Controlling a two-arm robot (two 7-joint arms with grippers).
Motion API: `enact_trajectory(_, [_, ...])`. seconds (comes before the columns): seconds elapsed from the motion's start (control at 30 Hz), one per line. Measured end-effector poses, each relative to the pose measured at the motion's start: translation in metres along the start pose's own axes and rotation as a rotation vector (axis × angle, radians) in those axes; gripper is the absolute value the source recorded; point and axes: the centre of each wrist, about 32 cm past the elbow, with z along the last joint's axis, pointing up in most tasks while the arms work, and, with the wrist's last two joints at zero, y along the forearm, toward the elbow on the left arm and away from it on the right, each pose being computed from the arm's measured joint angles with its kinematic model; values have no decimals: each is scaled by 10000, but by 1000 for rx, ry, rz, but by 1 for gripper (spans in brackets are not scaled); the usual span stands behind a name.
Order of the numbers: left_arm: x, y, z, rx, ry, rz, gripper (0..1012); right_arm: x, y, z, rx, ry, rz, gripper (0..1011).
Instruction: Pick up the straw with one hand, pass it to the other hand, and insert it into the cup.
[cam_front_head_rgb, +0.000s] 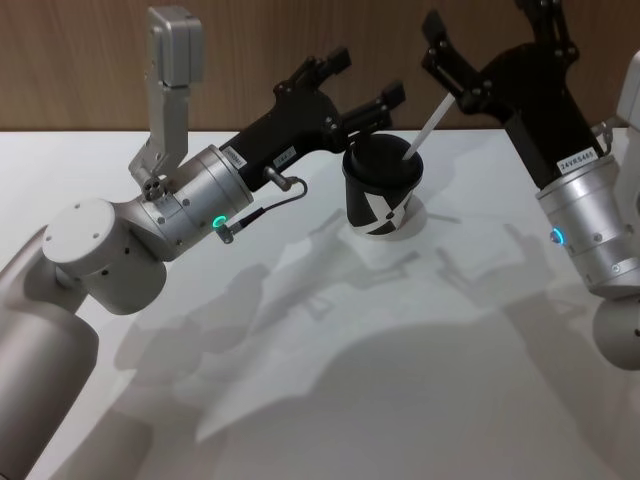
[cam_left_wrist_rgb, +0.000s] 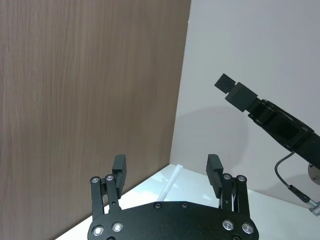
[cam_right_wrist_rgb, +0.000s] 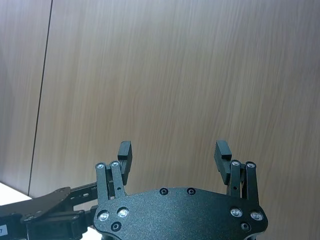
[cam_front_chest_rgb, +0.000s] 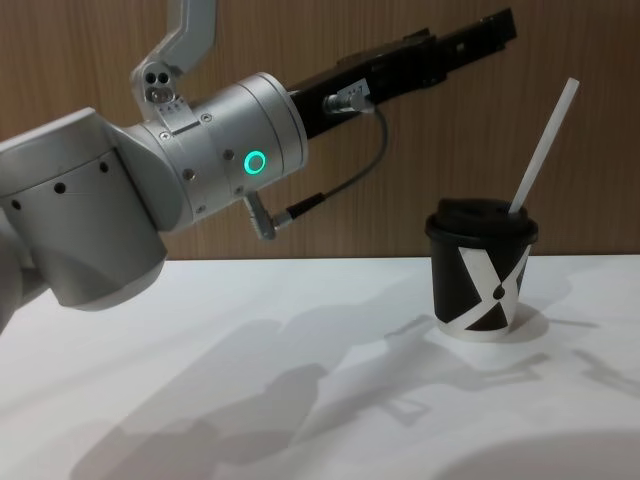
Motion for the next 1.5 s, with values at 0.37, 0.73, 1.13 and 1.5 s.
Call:
enact_trajectory(0.37, [0,2,-1,-2,2,-1,1003,-14,19,2,5,19,-6,1001])
enact_trajectory(0.73, [0,2,-1,-4,3,-2,1003,-22,28,1,7,29,-9,1001])
enact_trajectory(1.13, [0,1,-1,-5,4,-2,1003,-24,32,2,8,32,-10,1001])
enact_trajectory(1.5, [0,1,0,-5,4,-2,1003,-25,35,3,10,33,-11,1001])
